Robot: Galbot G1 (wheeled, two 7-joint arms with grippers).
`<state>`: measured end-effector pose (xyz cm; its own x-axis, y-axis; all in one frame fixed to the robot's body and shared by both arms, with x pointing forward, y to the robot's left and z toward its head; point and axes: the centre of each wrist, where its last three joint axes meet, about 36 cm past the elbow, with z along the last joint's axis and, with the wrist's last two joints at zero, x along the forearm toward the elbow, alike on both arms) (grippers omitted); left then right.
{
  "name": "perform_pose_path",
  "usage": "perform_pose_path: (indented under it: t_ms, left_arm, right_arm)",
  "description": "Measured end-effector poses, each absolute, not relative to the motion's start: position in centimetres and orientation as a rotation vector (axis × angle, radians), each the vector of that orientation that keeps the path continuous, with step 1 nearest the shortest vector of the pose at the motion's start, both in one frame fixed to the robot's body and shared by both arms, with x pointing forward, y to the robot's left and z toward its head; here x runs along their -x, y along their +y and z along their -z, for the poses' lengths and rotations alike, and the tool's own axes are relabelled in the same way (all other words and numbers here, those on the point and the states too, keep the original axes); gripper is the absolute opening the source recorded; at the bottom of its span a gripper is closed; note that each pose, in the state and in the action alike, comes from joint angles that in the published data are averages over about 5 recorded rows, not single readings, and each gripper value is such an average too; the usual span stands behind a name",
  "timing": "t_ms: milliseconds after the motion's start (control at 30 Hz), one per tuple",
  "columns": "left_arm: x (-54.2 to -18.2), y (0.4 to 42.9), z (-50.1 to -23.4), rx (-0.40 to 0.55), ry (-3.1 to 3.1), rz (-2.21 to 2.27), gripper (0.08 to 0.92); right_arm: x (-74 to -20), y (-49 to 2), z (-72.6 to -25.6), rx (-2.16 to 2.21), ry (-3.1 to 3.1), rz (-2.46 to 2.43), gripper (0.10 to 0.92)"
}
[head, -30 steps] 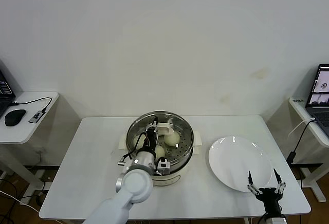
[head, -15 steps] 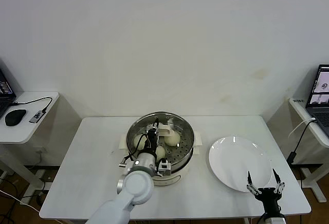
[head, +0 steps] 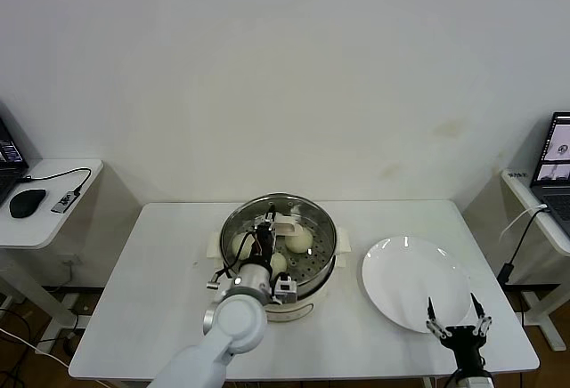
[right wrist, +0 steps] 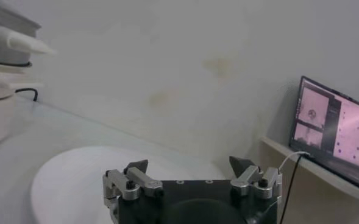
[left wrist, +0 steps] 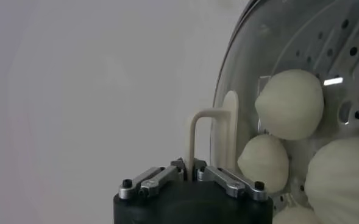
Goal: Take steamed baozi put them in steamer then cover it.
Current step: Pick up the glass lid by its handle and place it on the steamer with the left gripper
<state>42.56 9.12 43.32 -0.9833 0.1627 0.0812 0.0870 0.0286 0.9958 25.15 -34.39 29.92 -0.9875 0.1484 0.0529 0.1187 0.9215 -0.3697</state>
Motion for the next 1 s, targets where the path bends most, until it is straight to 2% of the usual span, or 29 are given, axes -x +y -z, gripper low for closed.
perform_pose_path:
  t_ms: [600, 700, 1000]
  left_arm:
    - [-42.3, 9.1, -43.4, -0.281, 2.214, -2.129, 0.148]
    - [-42.2, 9.2, -43.4, -0.278, 2.216, -2.125, 0.195]
    - [-41.3, 9.9, -43.9, -0.271, 2.221, -2.111, 0.45]
  right_arm:
    - [-25.2, -34.3, -29.8, 0.201, -2.998, -0.569, 0.823]
    - [-25.2, -34.3, -29.7, 0.2, -2.998, -0.569, 0.823]
    - [-25.2, -34.2, -29.7, 0.196, -2.996, -0.569, 0.823]
